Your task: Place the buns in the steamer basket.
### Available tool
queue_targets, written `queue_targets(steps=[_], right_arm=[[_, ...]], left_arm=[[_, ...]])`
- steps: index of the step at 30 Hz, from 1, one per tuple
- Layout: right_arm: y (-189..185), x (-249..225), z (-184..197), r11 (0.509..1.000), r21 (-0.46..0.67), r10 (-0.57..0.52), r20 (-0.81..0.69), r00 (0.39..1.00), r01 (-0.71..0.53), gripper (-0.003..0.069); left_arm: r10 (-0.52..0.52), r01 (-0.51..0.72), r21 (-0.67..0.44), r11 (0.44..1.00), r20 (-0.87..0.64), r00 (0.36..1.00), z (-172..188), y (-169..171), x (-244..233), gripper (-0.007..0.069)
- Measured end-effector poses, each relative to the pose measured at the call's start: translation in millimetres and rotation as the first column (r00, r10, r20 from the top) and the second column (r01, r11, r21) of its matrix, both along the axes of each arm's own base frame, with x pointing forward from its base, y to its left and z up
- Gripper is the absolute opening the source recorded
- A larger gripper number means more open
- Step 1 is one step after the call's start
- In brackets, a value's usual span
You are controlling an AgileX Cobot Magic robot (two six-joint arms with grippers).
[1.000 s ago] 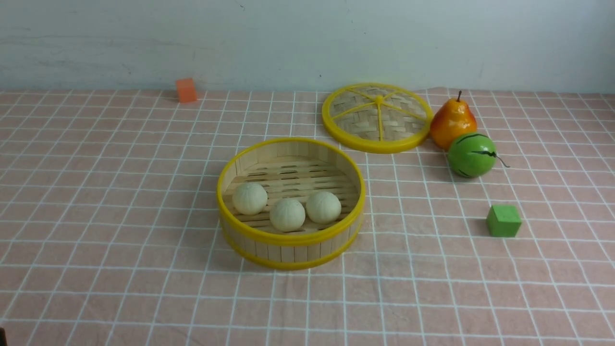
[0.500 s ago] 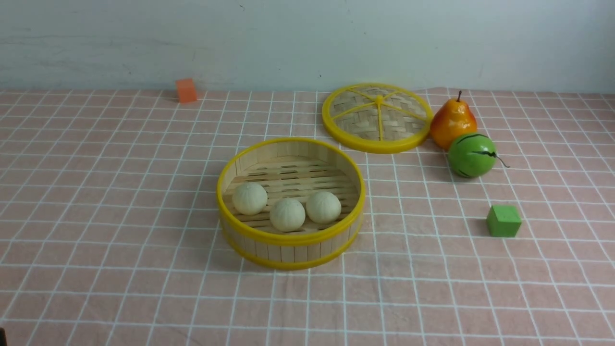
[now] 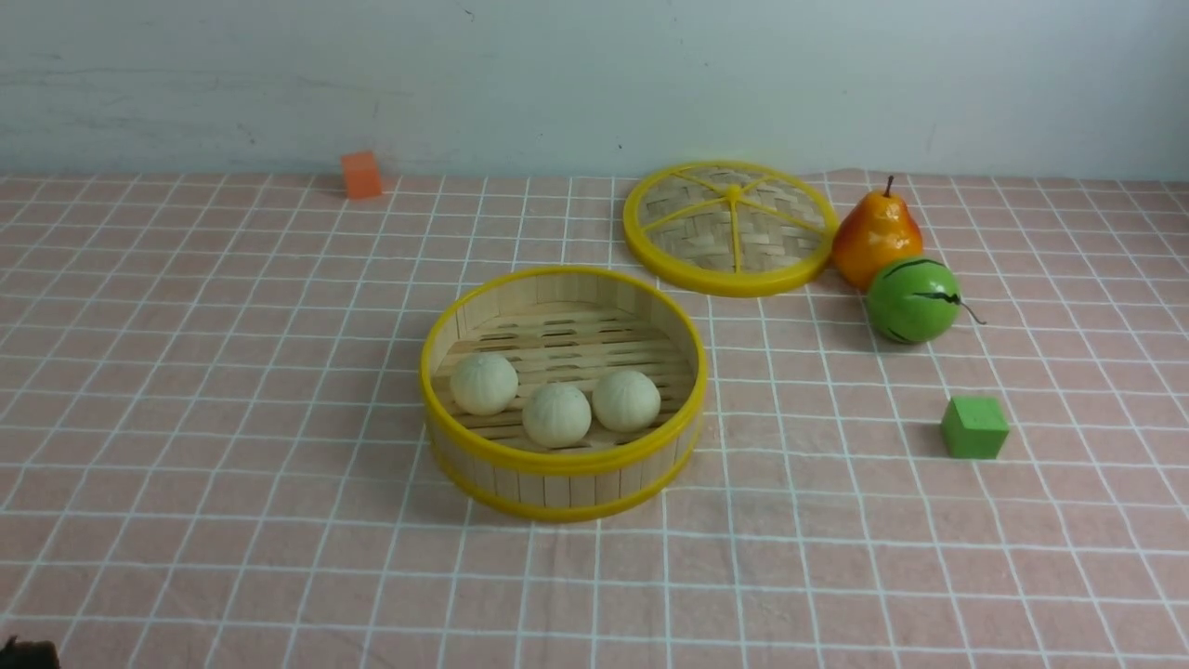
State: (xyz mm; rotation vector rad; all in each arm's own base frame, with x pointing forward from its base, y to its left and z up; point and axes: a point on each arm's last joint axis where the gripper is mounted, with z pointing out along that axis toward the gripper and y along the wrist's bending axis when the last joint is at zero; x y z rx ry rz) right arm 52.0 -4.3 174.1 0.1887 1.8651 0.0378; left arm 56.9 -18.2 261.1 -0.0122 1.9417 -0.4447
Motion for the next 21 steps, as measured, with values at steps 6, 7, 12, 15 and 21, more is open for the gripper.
queue_targets(steps=[6,7,12,15,21], right_arm=[[0,0,0,1.0,0.0,0.0,0.0,1.0,0.0,0.006],[0,0,0,1.0,0.0,0.0,0.0,1.0,0.0,0.0062],[0,0,0,1.0,0.0,0.0,0.0,1.0,0.0,0.0071],[0,0,0,1.0,0.0,0.0,0.0,1.0,0.0,0.0075],[0,0,0,1.0,0.0,0.0,0.0,1.0,0.0,0.0084]], left_arm=[[0.164,-0.129,-0.131,0.983,0.316,0.934,-12,7,5,0.0001],[0.166,-0.121,-0.144,0.982,0.358,0.919,-16,9,5,-0.0002],[0.293,-0.269,-0.117,0.956,0.379,0.878,-44,17,2,-0.0013],[0.298,-0.304,-0.042,0.952,0.362,0.883,-58,18,0,-0.0013],[0.301,-0.313,0.047,0.949,0.176,0.937,-81,19,-2,-0.0013]])
